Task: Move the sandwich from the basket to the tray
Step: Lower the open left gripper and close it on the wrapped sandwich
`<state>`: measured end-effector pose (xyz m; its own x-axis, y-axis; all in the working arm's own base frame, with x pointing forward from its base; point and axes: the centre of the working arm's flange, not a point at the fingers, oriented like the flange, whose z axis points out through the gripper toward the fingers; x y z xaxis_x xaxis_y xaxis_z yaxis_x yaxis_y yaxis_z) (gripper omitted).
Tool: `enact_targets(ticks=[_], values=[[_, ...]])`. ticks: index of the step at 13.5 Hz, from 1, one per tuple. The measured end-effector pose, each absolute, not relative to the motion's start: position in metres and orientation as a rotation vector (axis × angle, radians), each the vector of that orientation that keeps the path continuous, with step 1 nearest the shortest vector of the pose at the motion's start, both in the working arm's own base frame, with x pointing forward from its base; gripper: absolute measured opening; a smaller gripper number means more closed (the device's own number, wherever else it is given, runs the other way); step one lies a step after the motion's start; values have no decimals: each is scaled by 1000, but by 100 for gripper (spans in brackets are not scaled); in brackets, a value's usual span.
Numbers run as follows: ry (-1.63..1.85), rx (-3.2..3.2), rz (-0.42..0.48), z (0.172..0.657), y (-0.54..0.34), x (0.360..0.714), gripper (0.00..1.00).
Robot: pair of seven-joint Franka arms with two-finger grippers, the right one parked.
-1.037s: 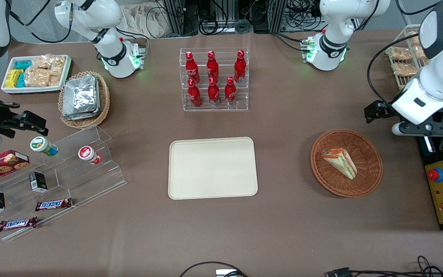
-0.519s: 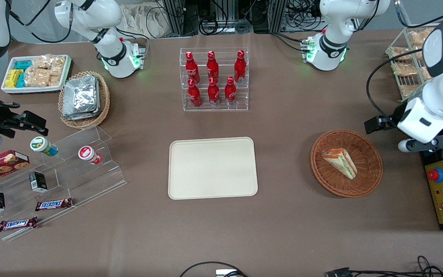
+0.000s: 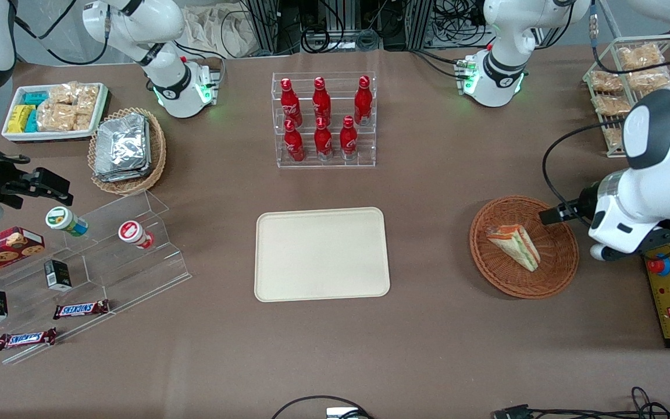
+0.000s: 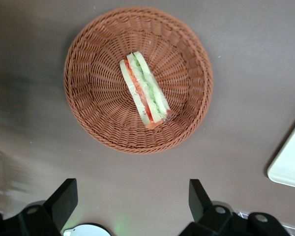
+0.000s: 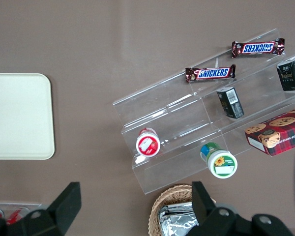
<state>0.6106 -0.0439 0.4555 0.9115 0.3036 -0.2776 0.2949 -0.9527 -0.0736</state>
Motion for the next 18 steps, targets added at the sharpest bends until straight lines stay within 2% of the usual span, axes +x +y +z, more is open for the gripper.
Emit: enact_targets(ticks=[5, 8, 13, 18], values=[[-569, -2980, 577, 392, -44, 622, 100], [-620, -2965, 583, 358, -44, 626, 100], [-737, -2927, 620, 327, -46, 626, 100], [-777, -2925, 598, 278, -44, 623, 100]])
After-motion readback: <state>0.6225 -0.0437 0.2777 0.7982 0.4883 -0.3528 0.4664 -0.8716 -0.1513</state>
